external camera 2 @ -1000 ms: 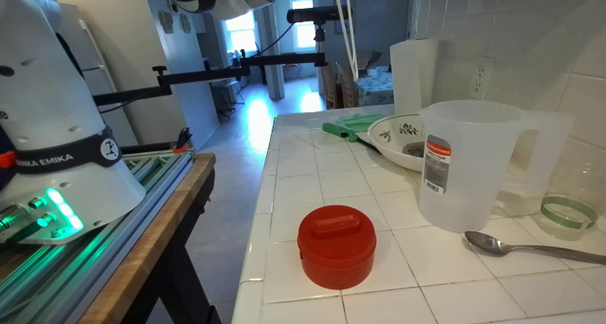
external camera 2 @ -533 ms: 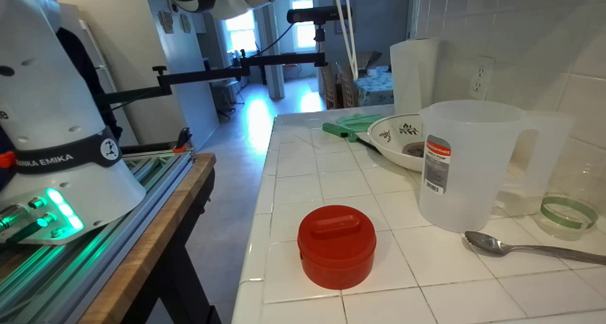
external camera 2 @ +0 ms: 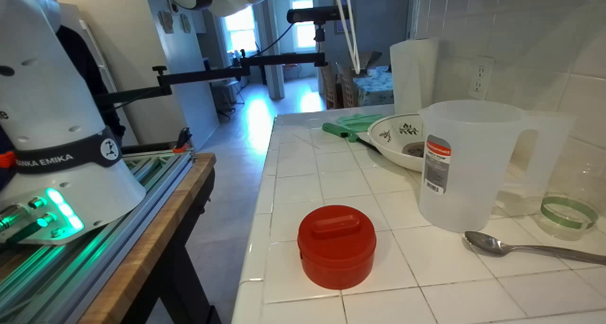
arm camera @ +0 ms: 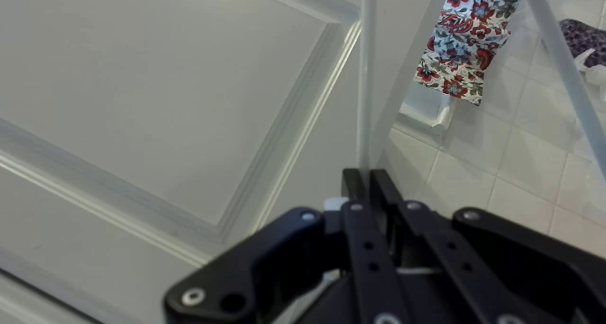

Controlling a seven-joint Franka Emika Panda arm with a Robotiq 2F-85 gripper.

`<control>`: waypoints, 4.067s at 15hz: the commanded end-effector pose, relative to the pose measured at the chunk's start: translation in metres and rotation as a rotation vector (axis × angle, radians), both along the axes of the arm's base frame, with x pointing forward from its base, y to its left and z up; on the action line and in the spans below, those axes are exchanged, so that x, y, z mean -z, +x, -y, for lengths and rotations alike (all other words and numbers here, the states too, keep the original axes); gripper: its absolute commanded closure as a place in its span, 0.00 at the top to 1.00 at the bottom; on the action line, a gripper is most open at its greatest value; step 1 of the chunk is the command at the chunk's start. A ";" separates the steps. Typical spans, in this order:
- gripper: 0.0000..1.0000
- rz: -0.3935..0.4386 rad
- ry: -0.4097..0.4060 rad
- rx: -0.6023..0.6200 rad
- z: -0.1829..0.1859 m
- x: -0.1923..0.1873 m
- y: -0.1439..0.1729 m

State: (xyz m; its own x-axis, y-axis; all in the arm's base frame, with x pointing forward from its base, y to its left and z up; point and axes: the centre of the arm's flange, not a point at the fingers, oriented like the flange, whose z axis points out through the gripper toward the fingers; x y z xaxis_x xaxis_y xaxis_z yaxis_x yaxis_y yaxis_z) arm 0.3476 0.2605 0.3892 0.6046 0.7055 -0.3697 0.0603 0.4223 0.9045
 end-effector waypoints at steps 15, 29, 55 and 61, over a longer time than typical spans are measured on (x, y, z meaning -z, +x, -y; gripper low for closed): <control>0.02 0.043 0.013 0.017 0.024 -0.006 -0.008; 0.02 0.044 0.014 0.013 0.023 -0.009 -0.006; 0.02 0.054 0.023 0.021 0.029 -0.015 -0.004; 0.02 0.046 0.015 0.017 0.032 -0.015 0.002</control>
State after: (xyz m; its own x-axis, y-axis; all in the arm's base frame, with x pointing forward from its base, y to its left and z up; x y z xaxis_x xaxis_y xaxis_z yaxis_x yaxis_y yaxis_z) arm 0.3502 0.2339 0.3901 0.6423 0.6919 -0.3298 0.0467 0.3942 0.9178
